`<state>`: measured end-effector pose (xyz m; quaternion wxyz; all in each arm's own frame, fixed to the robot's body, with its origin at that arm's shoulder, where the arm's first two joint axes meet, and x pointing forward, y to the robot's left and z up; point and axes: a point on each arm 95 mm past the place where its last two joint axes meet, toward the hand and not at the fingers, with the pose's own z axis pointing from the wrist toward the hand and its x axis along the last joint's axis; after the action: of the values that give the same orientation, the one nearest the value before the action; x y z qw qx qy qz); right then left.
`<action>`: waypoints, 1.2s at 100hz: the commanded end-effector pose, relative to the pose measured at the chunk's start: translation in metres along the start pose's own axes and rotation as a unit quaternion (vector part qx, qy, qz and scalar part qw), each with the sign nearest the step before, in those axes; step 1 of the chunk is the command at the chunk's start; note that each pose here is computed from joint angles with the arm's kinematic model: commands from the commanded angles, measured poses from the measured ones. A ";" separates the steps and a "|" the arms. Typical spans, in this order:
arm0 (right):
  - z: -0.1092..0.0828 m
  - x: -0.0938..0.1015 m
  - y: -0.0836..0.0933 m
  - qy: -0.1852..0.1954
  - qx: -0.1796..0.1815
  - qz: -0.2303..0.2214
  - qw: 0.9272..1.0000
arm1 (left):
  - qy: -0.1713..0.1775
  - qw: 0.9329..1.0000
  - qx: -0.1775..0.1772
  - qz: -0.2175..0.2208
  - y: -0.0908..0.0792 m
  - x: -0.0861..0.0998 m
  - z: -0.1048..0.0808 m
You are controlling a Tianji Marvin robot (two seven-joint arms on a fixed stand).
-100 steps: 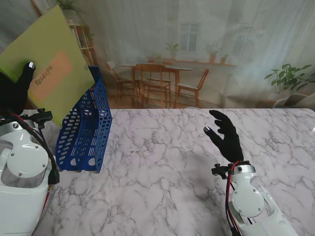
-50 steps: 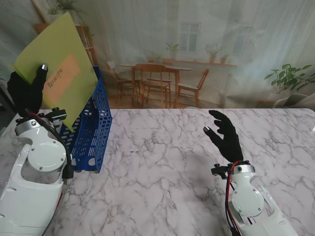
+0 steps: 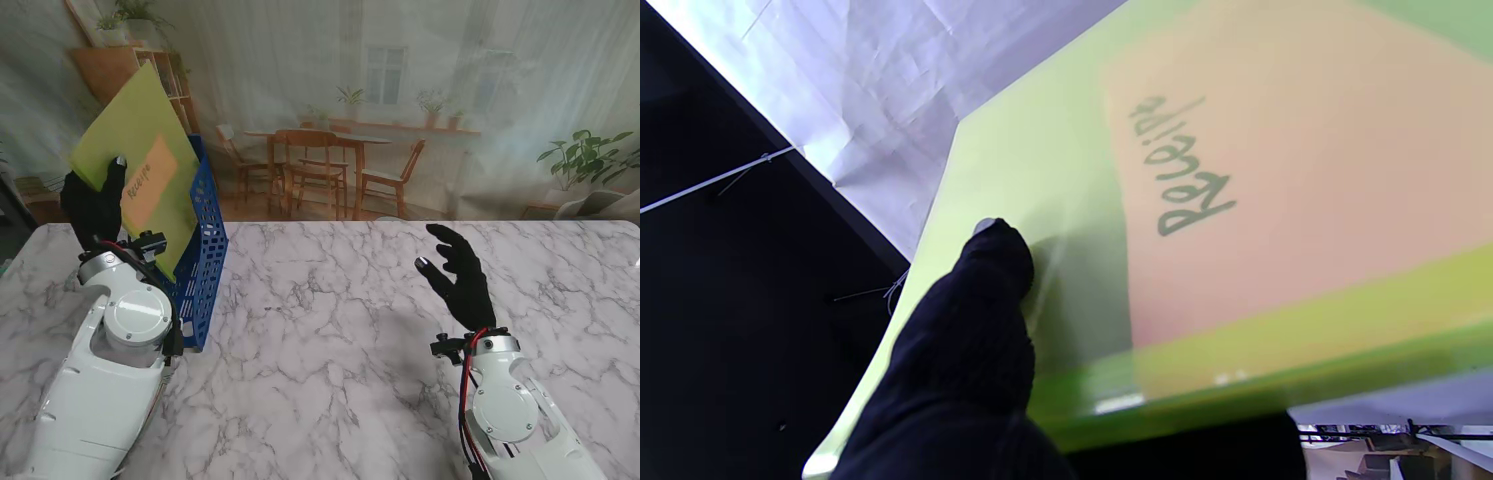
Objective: Open the sliding file folder, put the receipt in and insert it into the document holder
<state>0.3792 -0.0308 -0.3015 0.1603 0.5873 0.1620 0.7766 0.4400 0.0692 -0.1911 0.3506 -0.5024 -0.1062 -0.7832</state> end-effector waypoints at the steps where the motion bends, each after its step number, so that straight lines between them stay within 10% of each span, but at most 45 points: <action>1: -0.002 -0.001 -0.001 -0.003 0.001 0.002 1.000 | -0.009 1.000 -0.010 0.005 0.007 -0.006 -0.003; 73: -0.002 -0.003 0.001 0.003 -0.007 -0.013 1.000 | -0.033 0.997 -0.058 0.047 0.026 -0.047 -0.024; 100: -0.003 -0.003 0.002 0.003 -0.008 -0.013 1.000 | -0.013 0.997 -0.059 0.040 0.022 -0.038 -0.017; 120: -0.002 -0.003 0.002 0.004 -0.007 -0.012 1.000 | 0.039 0.997 -0.063 0.031 0.010 0.001 0.003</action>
<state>0.3787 -0.0339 -0.3024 0.1736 0.5791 0.1641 0.7794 0.4485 0.0639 -0.2211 0.3526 -0.5232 -0.0318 -0.7752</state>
